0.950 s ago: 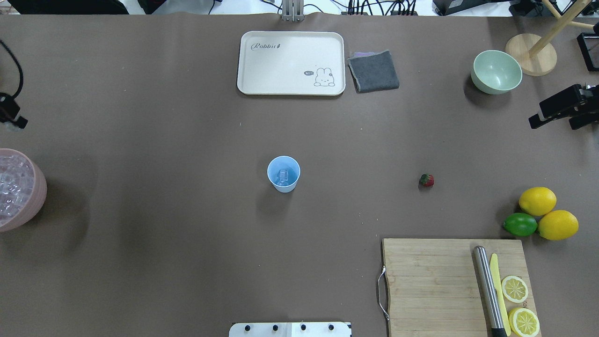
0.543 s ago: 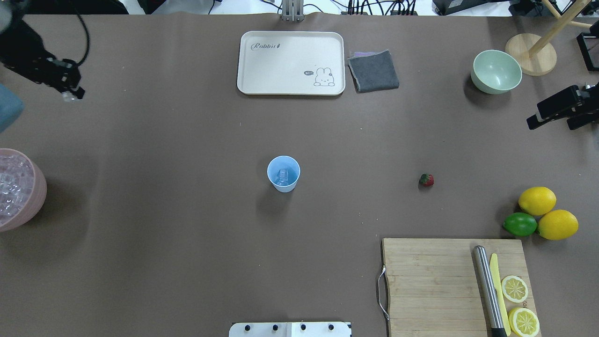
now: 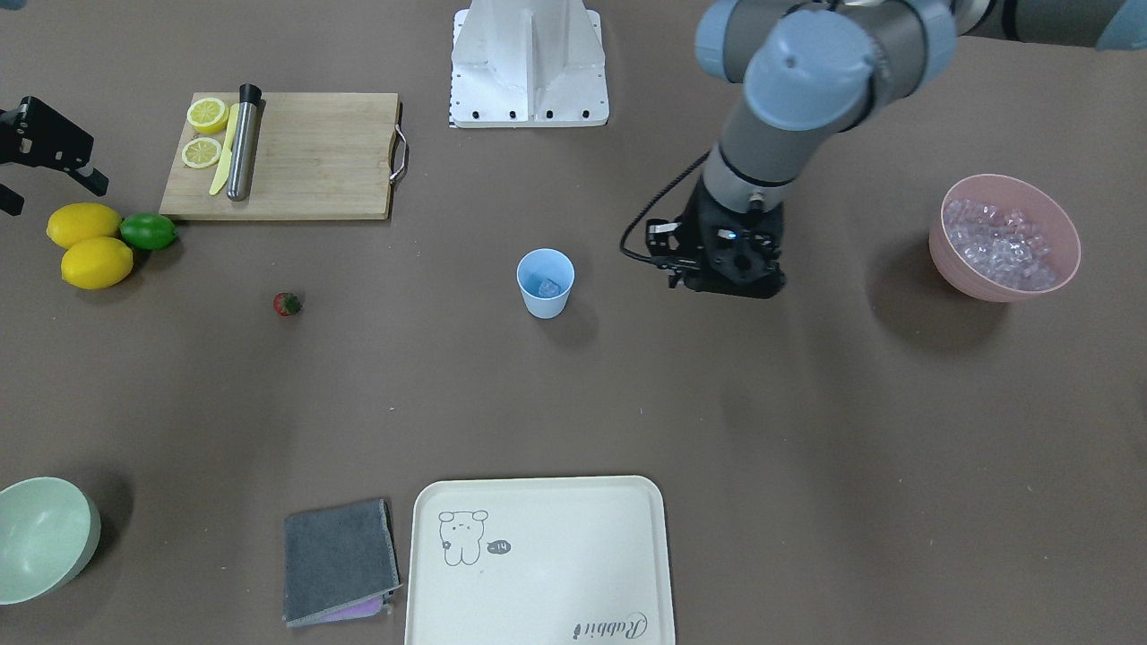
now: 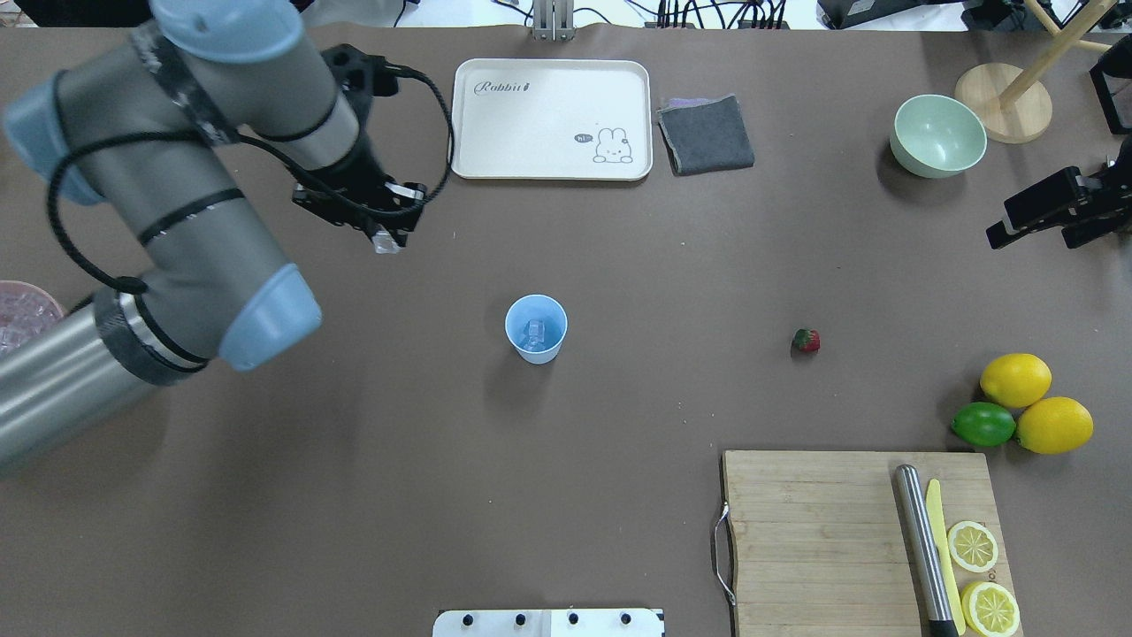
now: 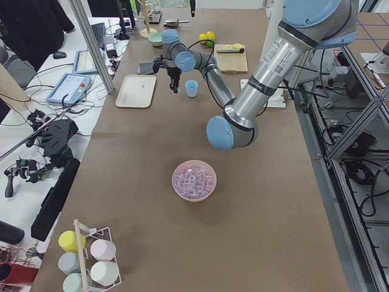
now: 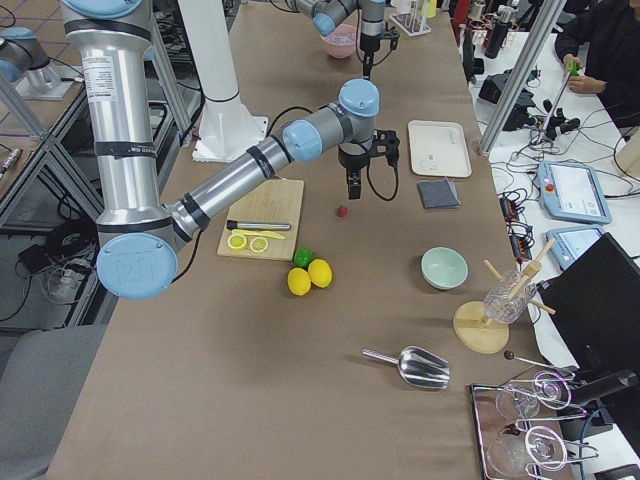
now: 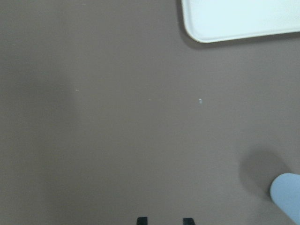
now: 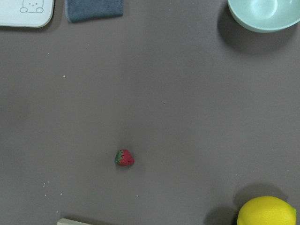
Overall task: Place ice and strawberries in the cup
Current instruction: 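Lift the ice cube and carry it over the light-blue cup, then open the left gripper above the cup to drop the cube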
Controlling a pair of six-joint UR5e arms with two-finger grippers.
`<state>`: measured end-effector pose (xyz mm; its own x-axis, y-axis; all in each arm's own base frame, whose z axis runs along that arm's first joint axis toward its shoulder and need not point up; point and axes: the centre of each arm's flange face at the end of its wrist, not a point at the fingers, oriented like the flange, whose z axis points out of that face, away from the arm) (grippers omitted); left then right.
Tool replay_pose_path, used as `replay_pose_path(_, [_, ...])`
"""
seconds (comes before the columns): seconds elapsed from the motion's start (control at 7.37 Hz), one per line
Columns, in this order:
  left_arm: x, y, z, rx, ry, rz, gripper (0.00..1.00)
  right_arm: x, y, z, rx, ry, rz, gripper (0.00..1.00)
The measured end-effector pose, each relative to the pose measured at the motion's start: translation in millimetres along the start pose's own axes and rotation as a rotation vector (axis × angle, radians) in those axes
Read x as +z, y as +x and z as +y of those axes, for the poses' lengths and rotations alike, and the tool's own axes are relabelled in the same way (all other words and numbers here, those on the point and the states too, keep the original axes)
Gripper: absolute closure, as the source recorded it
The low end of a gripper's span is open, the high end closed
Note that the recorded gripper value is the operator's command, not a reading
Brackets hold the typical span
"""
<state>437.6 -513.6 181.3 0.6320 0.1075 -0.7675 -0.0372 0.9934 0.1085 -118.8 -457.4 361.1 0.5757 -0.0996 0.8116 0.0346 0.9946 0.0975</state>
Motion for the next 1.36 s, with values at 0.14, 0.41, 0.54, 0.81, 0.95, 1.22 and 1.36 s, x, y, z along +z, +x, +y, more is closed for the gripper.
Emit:
replay_pose_path(0.14, [20, 40, 11, -0.023, 0.015, 0.011, 1.0, 1, -1, 0, -0.001, -0.001, 0.0, 0.0])
replay_pose_path(0.41, [44, 93, 19, -0.046, 0.029, 0.016, 1.0, 2, -1, 0, -0.004, -0.002, 0.002, 0.0])
replay_pose_path(0.54, [55, 107, 25, -0.045, 0.034, 0.023, 0.36, 3, -2, 0, -0.005, -0.004, 0.002, 0.0])
replay_pose_path(0.81, [67, 120, 38, -0.036, 0.035, 0.029, 0.04, 4, -2, 0, -0.005, -0.006, 0.003, 0.0])
replay_pose_path(0.95, [68, 123, 41, -0.032, 0.036, 0.029, 0.04, 4, -2, 0, -0.004, -0.007, 0.003, 0.0])
replay_pose_path(1.22, [61, 121, 40, -0.035, 0.041, 0.025, 0.04, 5, -2, 0, -0.004, -0.007, 0.004, 0.0])
replay_pose_path(1.36, [48, 109, 36, -0.041, 0.049, 0.014, 0.03, 5, -1, 0, -0.004, -0.006, 0.007, 0.0])
